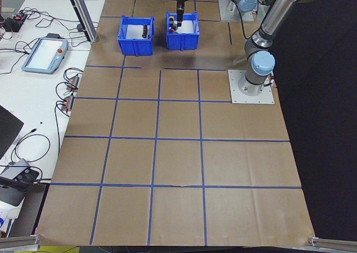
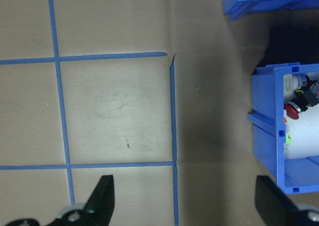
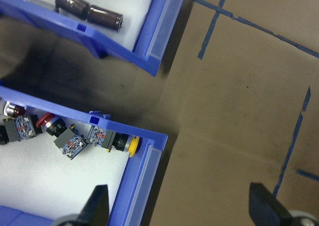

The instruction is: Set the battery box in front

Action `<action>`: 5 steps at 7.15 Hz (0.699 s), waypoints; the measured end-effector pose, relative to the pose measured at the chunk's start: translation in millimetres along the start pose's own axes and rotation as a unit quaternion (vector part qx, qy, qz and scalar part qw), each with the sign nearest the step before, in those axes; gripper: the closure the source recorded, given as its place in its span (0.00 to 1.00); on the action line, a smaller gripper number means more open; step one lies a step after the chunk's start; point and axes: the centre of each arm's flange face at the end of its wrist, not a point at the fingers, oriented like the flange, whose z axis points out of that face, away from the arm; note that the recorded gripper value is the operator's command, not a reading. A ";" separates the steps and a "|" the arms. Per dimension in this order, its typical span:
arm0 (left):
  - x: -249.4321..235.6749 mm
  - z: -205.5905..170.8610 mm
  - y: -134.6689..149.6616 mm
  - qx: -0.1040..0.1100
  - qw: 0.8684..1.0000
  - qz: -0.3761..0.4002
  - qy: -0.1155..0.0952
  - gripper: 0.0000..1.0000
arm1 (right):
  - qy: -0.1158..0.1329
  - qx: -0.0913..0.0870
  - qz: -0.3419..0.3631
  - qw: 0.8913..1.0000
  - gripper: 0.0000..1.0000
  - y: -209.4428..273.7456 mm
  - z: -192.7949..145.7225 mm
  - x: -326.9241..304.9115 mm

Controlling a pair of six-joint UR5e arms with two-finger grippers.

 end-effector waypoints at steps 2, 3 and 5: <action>-0.1 5.3 5.9 -0.005 1.000 -0.002 0.000 0.00 | -0.006 -0.049 0.117 0.992 0.00 -20.7 -9.6 12.9; -0.1 7.7 13.2 -0.004 1.000 -0.001 0.000 0.00 | -0.004 -0.057 0.159 0.986 0.00 -23.4 -11.6 25.4; -3.4 10.3 18.5 -0.003 1.000 0.000 -0.007 0.00 | 0.003 -0.058 0.225 0.973 0.00 -20.6 -17.5 42.8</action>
